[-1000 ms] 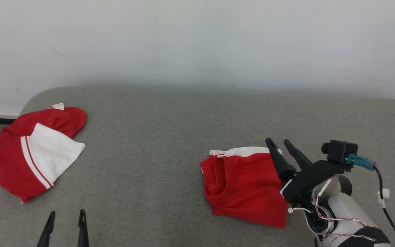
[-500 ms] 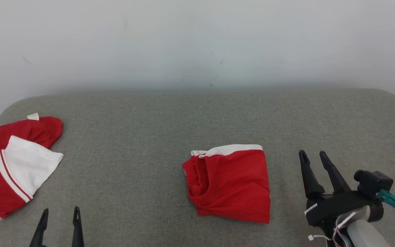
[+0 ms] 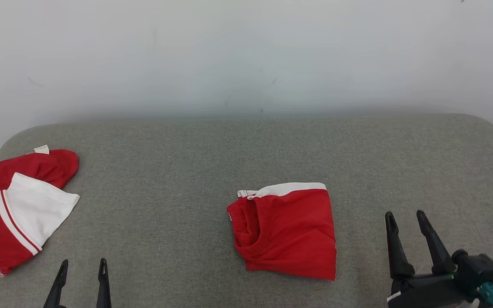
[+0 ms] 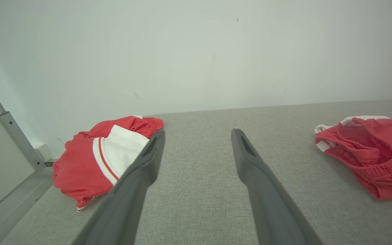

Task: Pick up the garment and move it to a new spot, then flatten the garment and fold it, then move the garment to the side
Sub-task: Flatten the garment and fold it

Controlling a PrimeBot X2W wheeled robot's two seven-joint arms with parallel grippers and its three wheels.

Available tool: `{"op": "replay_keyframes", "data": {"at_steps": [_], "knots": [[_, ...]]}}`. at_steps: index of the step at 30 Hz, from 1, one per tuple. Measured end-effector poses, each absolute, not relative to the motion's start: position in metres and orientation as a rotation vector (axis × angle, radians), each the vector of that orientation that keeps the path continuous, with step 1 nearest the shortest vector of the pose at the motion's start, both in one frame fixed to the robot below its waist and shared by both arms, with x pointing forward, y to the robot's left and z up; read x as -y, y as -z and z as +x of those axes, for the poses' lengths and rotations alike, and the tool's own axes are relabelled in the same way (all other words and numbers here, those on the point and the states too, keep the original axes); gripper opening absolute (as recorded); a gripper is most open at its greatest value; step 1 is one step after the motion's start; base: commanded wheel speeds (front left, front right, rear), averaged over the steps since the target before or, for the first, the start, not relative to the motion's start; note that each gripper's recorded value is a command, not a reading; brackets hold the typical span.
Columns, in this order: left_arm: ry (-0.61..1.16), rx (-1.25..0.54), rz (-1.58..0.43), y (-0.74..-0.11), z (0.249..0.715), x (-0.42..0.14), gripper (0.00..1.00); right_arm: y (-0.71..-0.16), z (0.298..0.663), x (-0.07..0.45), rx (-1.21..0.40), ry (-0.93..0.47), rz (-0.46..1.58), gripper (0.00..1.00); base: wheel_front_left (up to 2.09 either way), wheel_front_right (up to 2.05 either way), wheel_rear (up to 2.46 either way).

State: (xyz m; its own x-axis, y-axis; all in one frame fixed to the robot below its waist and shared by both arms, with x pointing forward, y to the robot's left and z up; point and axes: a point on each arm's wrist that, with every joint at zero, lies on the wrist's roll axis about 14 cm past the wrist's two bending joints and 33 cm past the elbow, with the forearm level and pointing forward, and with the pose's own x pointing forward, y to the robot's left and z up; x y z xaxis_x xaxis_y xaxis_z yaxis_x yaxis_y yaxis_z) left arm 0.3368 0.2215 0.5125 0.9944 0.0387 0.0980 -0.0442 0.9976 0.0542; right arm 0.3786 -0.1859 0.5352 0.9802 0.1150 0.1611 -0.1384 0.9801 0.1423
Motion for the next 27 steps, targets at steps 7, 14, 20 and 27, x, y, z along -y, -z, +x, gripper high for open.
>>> {"op": "replay_keyframes", "data": {"at_steps": [7, 14, 20, 27], "knots": [[-0.040, 0.112, 0.063, -0.517, 0.334, -0.222, 1.00, -0.531, 0.362, 0.174, 0.151, -0.137, 0.115, 1.00, 0.00, 0.00, 0.00], [-0.019, 0.098, 0.050, -0.512, 0.331, -0.217, 1.00, -0.525, 0.354, 0.165, 0.136, -0.146, 0.116, 1.00, 0.00, 0.00, 0.00], [-0.017, 0.083, 0.057, -0.508, 0.329, -0.219, 1.00, -0.523, 0.351, 0.160, 0.132, -0.157, 0.106, 1.00, 0.00, 0.00, 0.00], [-0.042, 0.074, 0.068, -0.505, 0.326, -0.224, 1.00, -0.519, 0.350, 0.156, 0.118, -0.167, 0.092, 1.00, 0.00, 0.00, 0.00]]}}
